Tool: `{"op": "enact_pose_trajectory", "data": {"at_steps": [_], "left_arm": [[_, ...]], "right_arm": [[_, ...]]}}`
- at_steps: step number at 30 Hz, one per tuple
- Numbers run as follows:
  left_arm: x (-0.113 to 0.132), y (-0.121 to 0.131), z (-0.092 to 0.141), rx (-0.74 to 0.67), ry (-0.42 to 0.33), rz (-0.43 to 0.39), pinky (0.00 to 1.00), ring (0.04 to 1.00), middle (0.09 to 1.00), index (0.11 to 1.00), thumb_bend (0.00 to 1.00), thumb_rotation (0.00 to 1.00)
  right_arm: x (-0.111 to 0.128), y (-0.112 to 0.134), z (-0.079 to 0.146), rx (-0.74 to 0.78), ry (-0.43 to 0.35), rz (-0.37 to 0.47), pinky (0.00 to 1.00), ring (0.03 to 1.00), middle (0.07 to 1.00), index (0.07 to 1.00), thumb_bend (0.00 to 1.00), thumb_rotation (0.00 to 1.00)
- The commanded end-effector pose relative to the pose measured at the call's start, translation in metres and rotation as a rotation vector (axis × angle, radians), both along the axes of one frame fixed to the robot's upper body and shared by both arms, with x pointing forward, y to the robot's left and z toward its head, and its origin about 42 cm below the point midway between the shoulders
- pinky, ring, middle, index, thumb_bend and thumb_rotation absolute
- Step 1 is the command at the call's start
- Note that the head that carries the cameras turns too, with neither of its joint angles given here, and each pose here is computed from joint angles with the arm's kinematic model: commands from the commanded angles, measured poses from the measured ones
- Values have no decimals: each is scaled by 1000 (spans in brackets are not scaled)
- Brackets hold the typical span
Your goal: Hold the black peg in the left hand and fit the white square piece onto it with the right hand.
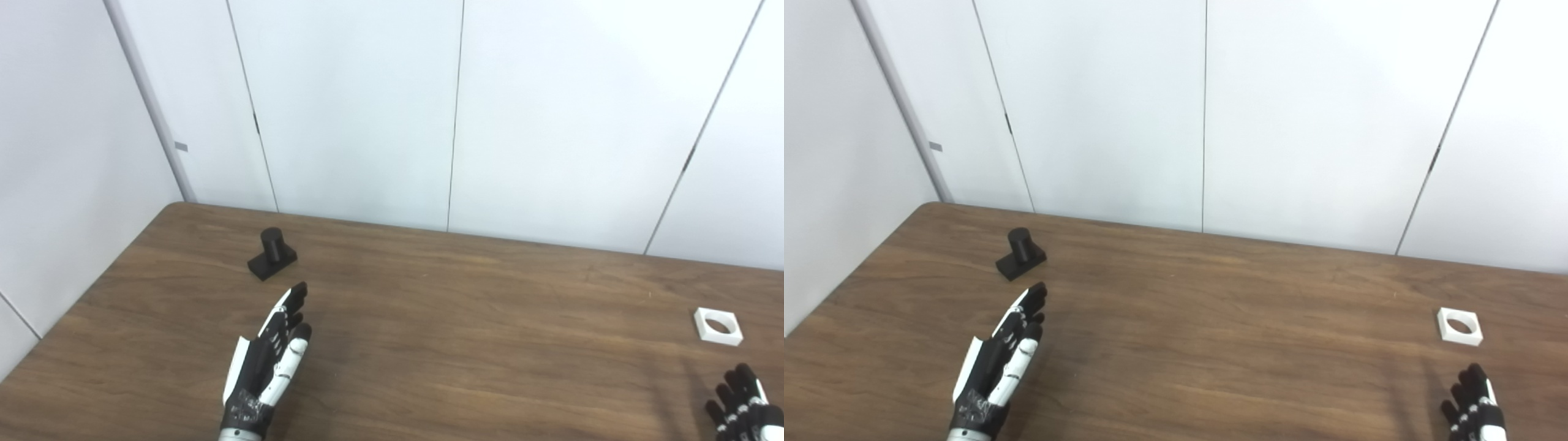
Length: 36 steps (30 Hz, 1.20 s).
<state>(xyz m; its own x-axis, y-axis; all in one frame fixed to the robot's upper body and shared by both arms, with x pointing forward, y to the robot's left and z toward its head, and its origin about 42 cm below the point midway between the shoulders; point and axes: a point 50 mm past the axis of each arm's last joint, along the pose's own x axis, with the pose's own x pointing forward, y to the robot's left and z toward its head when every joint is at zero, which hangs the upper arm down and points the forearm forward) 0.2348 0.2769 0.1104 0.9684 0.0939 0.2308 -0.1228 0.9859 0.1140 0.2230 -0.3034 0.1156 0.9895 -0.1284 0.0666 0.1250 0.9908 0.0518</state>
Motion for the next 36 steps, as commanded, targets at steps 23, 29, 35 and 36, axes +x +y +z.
{"op": "enact_pose_trajectory", "data": {"at_steps": [23, 29, 35, 36], "left_arm": [[4, 20, 33, 306, 6, 224, 906, 928, 926, 898, 834, 242], [24, 42, 56, 450, 22, 294, 951, 958, 939, 896, 864, 306], [45, 73, 73, 553, 47, 344, 988, 994, 961, 902, 863, 361], [49, 80, 76, 569, 47, 348, 979, 990, 960, 901, 853, 365]], "right_arm": [[0, 3, 3, -7, -14, -3, 1000, 1000, 983, 978, 404, 1000], [0, 4, 3, -11, -17, 2, 1000, 1000, 983, 979, 367, 1000], [-1, 7, 2, -8, -17, -8, 1000, 1000, 986, 983, 384, 1000], [-1, 7, 3, -7, -16, -8, 1000, 1000, 986, 983, 387, 1000]]}}
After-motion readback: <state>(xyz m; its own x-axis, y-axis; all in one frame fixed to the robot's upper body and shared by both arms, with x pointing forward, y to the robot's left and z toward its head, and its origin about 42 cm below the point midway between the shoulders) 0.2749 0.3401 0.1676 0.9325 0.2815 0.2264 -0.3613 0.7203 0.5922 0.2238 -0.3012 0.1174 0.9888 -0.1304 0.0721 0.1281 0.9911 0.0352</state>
